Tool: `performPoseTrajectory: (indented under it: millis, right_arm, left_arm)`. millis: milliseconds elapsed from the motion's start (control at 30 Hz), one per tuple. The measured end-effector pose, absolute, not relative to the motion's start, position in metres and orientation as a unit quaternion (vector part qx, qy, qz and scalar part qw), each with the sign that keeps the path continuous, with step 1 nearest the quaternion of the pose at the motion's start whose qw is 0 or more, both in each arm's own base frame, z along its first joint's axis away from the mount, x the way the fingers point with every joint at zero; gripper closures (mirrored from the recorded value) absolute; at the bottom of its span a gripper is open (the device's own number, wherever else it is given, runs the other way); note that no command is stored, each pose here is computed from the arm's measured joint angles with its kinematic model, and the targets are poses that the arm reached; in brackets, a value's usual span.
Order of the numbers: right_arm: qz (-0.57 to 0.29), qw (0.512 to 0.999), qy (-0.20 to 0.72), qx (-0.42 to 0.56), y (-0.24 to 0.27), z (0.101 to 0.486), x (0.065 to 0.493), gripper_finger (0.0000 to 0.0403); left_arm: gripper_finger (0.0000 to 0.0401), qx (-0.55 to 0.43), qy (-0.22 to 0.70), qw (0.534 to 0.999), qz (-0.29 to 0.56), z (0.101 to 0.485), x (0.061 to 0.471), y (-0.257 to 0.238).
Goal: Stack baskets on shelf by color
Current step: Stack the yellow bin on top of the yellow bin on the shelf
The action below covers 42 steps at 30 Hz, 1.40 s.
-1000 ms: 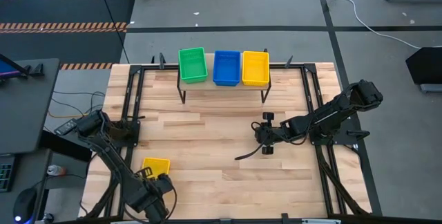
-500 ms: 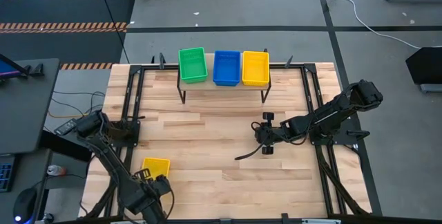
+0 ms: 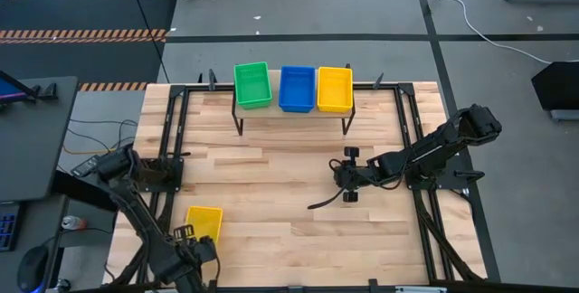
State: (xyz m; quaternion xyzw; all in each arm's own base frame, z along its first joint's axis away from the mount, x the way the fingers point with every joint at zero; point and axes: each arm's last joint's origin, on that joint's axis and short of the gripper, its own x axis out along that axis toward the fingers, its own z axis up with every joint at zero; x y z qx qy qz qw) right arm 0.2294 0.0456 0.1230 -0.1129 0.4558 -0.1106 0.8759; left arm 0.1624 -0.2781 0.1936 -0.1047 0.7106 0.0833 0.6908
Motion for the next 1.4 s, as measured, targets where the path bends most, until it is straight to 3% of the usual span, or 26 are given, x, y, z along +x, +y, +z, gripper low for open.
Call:
performPoseTrajectory:
  millis: [267,400,600,867,1400]
  right_arm:
    - [-0.104,0.876,0.457,-0.109,0.046,0.123,0.229,0.0282]
    - [-0.104,0.876,0.457,-0.109,0.046,0.123,0.229,0.0282]
    - [-0.104,0.876,0.457,-0.109,0.046,0.123,0.229,0.0281]
    - [-0.103,0.877,0.457,-0.105,0.046,0.123,0.229,0.0281]
    - [-0.104,0.878,0.457,-0.095,0.047,0.123,0.23,0.0282]
  left_arm:
    - [0.0192,-0.077,0.71,0.696,0.08,0.17,0.15,-0.272]
    - [0.0211,-0.067,0.711,0.695,0.084,0.157,0.147,-0.266]
    - [0.0281,-0.047,0.693,0.717,0.063,0.147,0.155,-0.259]
    - [0.039,0.048,0.669,0.742,0.018,0.148,0.191,-0.233]
    - [0.0383,0.258,0.566,0.763,-0.176,0.151,0.288,-0.153]
